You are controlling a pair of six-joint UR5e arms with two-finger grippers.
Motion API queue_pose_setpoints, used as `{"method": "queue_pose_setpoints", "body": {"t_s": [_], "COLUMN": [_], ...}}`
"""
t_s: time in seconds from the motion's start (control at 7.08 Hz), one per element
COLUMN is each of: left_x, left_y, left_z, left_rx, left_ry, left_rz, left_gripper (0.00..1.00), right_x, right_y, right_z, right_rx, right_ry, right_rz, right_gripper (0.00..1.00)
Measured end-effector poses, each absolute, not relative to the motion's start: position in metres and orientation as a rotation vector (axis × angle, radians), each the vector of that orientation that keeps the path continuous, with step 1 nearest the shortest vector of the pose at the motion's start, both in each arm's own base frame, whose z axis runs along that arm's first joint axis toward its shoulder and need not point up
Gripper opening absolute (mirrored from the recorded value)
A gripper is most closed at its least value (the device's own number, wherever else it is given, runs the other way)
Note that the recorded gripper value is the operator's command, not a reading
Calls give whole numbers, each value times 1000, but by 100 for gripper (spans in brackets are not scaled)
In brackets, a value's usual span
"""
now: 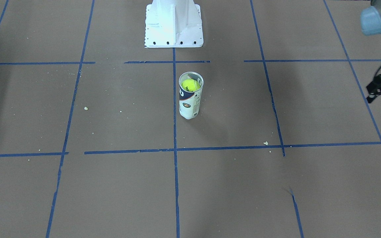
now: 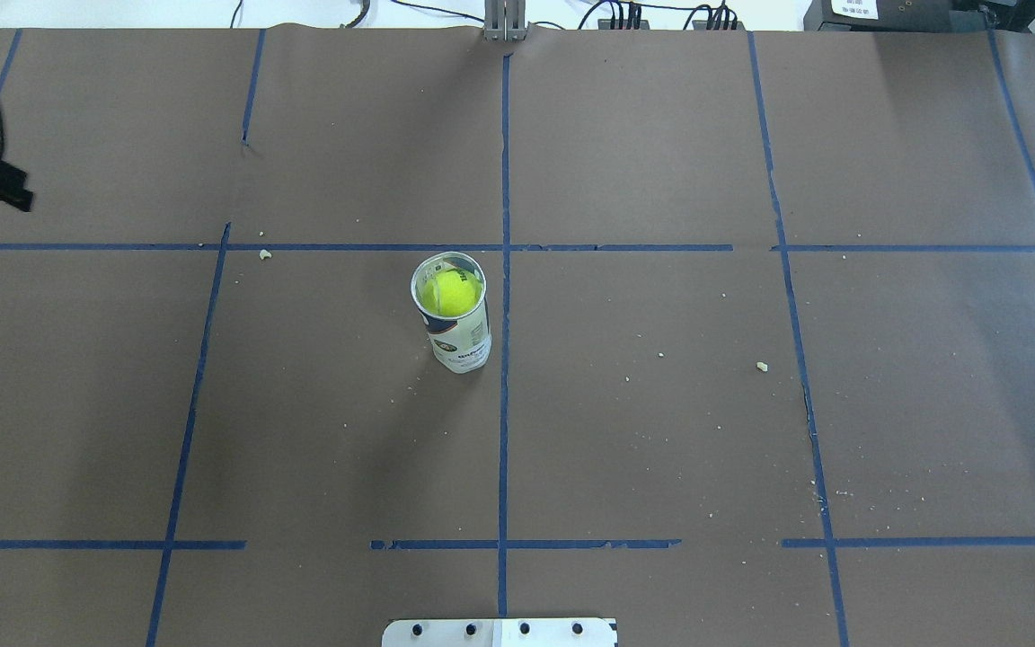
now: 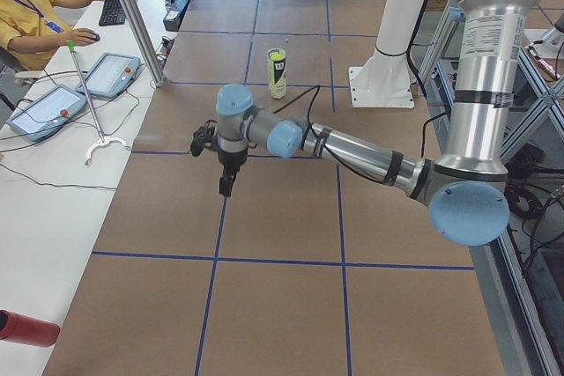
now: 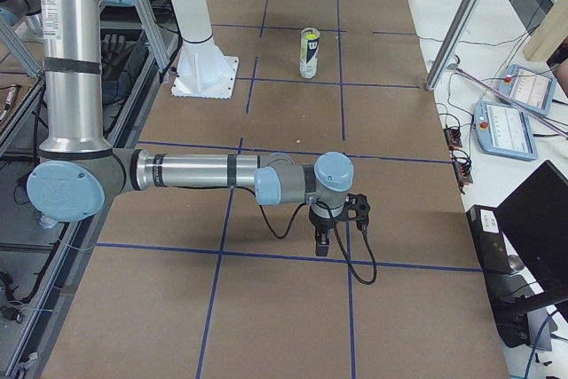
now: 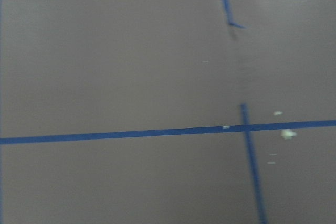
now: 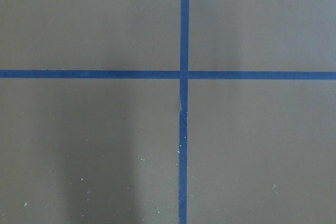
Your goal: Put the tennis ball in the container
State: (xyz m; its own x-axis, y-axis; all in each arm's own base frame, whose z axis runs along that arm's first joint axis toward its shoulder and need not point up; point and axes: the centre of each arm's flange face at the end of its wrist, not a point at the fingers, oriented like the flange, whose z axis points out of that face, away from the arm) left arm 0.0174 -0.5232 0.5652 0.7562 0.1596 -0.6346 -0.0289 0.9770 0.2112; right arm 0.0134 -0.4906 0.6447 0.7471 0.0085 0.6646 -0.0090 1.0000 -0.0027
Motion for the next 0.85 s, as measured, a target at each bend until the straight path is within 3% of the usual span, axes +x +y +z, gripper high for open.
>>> {"method": "queue_pose_setpoints", "body": {"t_s": [0.28, 0.85], "left_x": [-58, -71], "left_y": [-506, -498], "left_z": [660, 662], "left_rx": [127, -31], "left_ry": [781, 825], "left_rz": [104, 37], "left_gripper": [100, 100], "right_x": [13, 13], "right_y": [-491, -491], "right_z": [645, 645], "right_rx": [1, 1], "right_ry": [-727, -727], "right_rz": [9, 10], "right_gripper": [100, 100]}}
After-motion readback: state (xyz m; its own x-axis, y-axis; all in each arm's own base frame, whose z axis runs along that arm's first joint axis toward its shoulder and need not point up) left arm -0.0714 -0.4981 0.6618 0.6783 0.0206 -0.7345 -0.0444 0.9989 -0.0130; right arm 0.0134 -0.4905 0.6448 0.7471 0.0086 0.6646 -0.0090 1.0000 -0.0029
